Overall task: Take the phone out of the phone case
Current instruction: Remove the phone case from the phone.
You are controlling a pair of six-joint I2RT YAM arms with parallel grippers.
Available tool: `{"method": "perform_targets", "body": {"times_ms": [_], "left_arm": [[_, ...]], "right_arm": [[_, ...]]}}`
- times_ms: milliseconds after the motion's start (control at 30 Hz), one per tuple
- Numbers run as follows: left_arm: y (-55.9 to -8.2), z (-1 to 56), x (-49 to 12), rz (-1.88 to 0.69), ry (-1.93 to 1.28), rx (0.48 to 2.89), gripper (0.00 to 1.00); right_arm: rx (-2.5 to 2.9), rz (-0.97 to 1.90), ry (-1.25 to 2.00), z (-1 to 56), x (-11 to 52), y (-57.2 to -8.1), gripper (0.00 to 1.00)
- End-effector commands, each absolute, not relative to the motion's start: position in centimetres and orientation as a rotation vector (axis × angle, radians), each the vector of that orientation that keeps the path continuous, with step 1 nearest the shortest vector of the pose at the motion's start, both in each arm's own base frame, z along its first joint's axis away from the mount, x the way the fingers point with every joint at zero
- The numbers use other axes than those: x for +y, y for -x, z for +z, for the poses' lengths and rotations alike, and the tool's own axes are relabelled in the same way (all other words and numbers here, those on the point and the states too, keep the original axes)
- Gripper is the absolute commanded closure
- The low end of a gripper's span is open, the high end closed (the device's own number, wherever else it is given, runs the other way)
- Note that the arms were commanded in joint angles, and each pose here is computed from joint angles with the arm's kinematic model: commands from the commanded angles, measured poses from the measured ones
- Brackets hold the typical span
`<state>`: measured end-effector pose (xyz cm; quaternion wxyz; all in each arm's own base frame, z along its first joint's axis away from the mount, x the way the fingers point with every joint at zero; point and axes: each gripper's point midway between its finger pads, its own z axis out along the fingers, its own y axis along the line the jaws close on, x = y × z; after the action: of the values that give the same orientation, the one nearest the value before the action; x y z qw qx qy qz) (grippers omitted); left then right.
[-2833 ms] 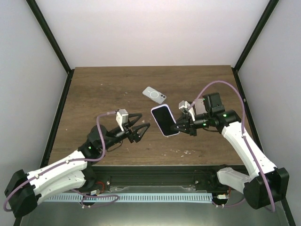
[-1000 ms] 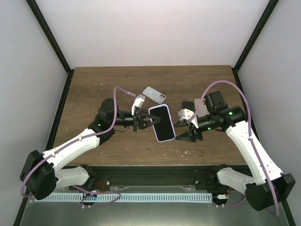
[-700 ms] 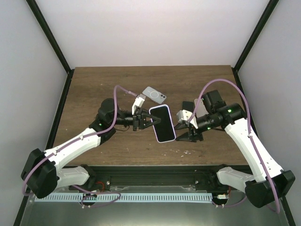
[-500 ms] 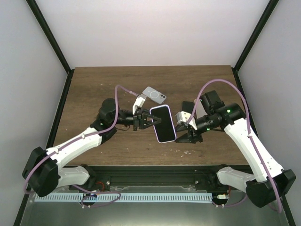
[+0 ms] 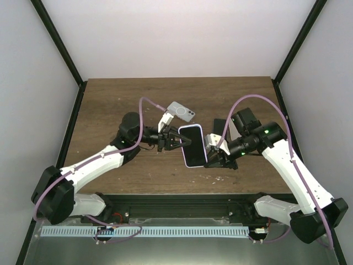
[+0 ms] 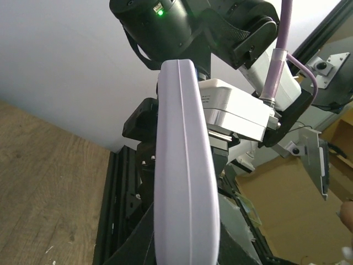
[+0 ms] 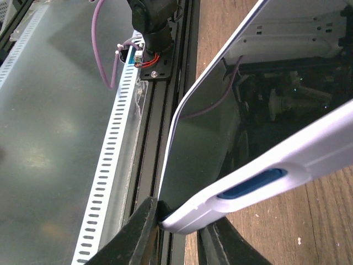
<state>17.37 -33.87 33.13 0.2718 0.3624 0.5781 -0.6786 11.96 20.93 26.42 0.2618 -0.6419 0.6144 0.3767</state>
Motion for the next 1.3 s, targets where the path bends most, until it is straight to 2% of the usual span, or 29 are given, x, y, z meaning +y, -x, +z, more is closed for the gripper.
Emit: {"method": "perform_targets", "body": {"times_ms": [0, 900, 1133, 1267], "left_arm": [[-16.2, 34.9, -33.9, -1.919, -1.046, 1.506, 1.00], [-14.0, 34.1, -35.1, -2.035, -1.161, 1.662, 1.00], [-13.4, 33.9, -35.4, -2.043, -1.186, 1.670, 1.00], [-13.0, 33.7, -35.5, -2.041, -1.197, 1.679, 1.00]], "right_arm": [[1.511, 0.871, 1.779, 28.0, 21.3, -13.1, 0.85], [1.340, 0.453, 1.857, 26.7, 20.9, -17.0, 0.81], [1.355, 0.449, 1.796, 26.8, 21.2, -17.7, 0.80], [1.417, 0.469, 1.691, 27.7, 21.8, -19.1, 0.83]]}}
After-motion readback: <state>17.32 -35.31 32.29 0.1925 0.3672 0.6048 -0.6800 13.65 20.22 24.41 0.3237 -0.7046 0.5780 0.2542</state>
